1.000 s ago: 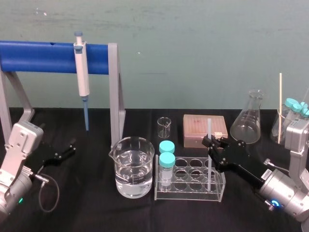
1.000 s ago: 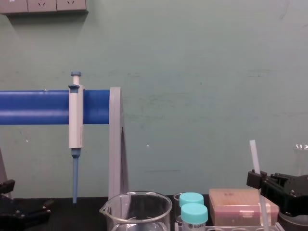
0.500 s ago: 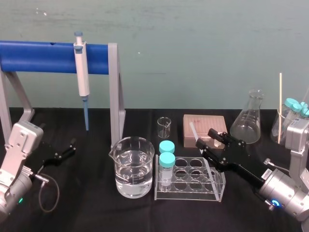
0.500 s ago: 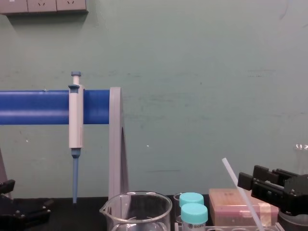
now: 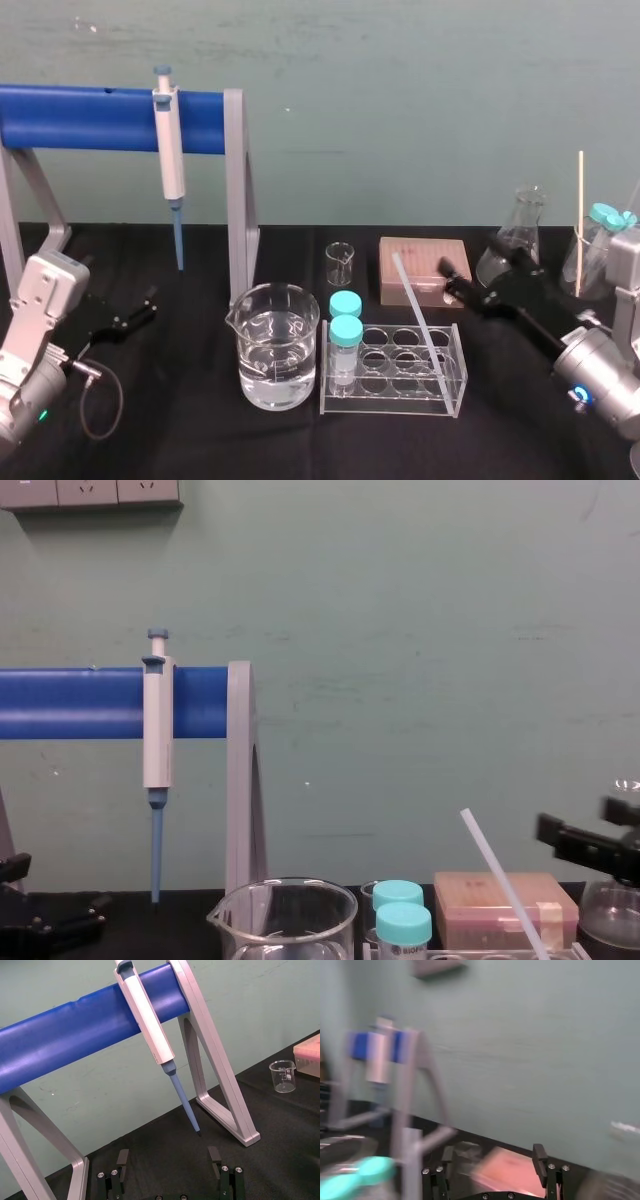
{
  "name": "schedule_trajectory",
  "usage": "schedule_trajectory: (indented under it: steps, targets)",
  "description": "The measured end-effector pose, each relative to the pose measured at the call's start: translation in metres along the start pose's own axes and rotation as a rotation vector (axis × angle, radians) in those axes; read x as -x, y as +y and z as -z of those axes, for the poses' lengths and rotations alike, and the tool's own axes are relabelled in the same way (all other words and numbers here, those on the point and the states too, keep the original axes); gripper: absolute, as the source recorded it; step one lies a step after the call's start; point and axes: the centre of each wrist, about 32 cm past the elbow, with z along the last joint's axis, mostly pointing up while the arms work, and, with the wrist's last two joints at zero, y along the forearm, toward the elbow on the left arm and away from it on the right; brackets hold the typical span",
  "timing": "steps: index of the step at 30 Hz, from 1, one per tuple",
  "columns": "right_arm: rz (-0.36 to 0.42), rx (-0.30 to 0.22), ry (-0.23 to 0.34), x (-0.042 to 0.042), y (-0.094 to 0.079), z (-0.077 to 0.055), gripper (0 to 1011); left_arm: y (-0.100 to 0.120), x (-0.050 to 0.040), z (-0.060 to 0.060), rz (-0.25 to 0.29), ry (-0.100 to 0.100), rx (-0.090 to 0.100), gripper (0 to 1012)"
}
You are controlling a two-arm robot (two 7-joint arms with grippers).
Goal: Pick up the stirring rod with one hand, then place it down.
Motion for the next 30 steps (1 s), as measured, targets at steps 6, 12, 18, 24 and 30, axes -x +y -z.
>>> schedule_trajectory:
  steps: [6,12,18,24,30]
  targets:
    - [0.189,0.149,-0.010,-0.0019,0.000,0.008,1003,0.000,0.0000,0.000,0.000,0.000,0.000,1000]
    - [0.210,0.229,0.002,-0.0012,0.000,0.013,1003,0.000,0.0000,0.000,0.000,0.000,0.000,1000]
    - [0.212,0.225,0.001,-0.0013,0.000,0.013,1003,0.000,0.0000,0.000,0.000,0.000,0.000,1000]
    - [0.213,0.220,-0.001,-0.0014,0.000,0.013,1003,0.000,0.0000,0.000,0.000,0.000,0.000,1000]
    - [0.214,0.216,-0.002,-0.0015,0.000,0.012,1003,0.000,0.0000,0.000,0.000,0.000,0.000,1000]
